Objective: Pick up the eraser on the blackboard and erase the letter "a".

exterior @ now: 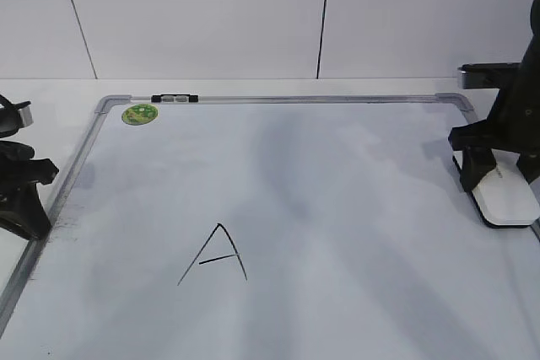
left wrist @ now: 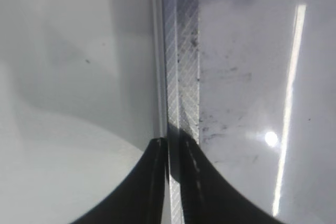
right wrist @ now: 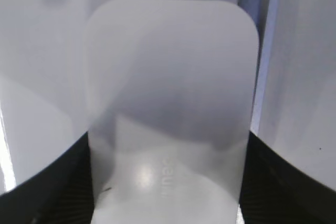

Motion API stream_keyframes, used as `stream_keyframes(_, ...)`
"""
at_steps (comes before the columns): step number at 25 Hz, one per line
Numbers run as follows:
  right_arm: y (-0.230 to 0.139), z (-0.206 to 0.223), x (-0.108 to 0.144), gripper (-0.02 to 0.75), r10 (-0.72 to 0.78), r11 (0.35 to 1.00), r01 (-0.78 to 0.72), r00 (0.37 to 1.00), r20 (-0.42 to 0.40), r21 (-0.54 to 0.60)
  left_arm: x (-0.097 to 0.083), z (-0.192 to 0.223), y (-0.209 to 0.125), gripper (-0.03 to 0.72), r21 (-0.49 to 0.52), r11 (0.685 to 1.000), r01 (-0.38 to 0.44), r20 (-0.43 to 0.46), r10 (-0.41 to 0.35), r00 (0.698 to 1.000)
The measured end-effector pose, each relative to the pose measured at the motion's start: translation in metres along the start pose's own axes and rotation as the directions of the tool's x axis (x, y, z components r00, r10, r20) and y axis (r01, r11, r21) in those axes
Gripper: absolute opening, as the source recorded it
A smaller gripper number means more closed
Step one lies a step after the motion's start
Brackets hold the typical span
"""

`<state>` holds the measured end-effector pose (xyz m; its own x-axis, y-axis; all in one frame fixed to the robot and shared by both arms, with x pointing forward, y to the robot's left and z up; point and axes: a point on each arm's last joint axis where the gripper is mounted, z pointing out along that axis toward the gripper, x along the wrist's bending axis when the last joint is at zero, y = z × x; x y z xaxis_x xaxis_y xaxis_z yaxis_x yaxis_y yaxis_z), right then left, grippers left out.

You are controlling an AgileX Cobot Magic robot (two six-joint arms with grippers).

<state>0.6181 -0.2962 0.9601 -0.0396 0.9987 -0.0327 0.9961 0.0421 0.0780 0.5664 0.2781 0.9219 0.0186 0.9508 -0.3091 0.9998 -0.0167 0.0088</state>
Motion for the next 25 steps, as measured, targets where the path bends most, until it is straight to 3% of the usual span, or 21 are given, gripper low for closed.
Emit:
stream_keyframes(15,0.0016,0.0018,0.0000,0.542,-0.002,1.000,0.002,1.000,0.000,-0.011,0.0000,0.0000,0.0000,0.065,0.000,1.000,0.000,0.000,0.000,1.000)
stream_keyframes(25,0.0030,0.0003,-0.0003,0.630,-0.004,1.000,0.004,1.000,0.003,-0.019,0.0000,0.0000,0.0000,0.065,0.000,1.000,0.000,0.000,0.000,1.000)
